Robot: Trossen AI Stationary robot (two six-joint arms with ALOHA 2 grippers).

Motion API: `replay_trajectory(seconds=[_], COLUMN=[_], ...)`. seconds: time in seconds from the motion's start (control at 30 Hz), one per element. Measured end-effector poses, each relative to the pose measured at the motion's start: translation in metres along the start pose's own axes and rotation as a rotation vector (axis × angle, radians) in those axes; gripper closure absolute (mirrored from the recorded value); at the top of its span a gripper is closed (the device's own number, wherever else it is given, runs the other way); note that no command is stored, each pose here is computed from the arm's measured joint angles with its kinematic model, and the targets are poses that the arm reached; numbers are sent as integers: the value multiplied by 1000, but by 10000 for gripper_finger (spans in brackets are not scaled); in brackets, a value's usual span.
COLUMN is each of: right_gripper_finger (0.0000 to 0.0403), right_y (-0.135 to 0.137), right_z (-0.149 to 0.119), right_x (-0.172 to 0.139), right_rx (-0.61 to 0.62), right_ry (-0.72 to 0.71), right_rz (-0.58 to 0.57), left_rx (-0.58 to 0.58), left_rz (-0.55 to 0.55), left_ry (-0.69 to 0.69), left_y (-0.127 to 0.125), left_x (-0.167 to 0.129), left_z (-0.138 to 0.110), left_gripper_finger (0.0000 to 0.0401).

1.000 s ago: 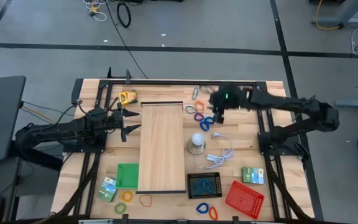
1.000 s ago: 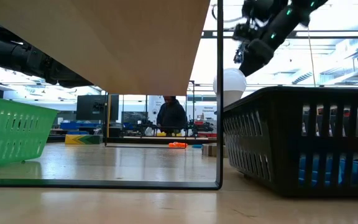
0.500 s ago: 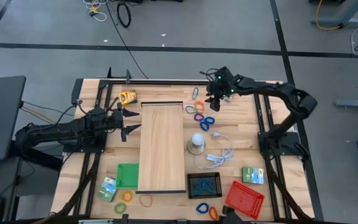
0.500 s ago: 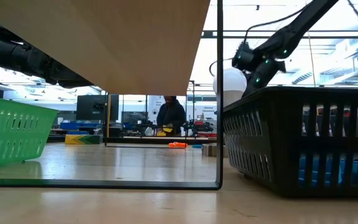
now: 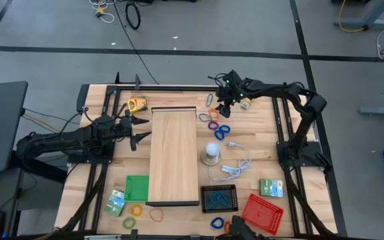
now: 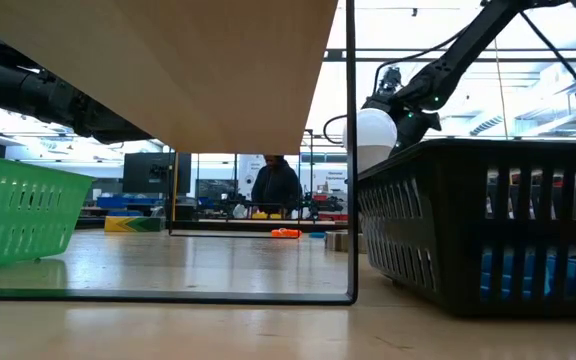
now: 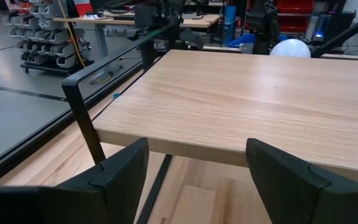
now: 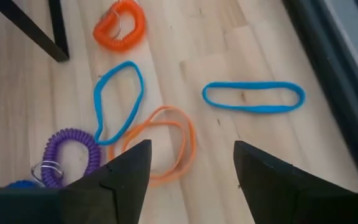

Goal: Pick & Place Office Desk Supplies
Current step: Put the top right orange rubber band into the black bin

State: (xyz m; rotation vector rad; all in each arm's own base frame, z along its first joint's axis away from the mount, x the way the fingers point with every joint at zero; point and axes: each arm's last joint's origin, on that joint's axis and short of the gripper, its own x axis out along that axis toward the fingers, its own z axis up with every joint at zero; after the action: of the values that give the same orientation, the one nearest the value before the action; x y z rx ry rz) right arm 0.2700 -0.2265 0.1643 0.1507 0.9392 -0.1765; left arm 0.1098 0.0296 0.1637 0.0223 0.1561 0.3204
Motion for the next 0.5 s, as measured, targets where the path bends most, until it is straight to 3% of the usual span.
replay_trajectory(seconds=[0.5], right_gripper_finger=[182], right_y=[19], right_z=[-7], right_x=[13], right_rx=[-12], right_ry=[86], right_rz=[92], left_rx=[-12], left_rz=[-3], left_ry=[1], left_y=[0], left_x=[0], left_z=[0], left_gripper_finger=[128])
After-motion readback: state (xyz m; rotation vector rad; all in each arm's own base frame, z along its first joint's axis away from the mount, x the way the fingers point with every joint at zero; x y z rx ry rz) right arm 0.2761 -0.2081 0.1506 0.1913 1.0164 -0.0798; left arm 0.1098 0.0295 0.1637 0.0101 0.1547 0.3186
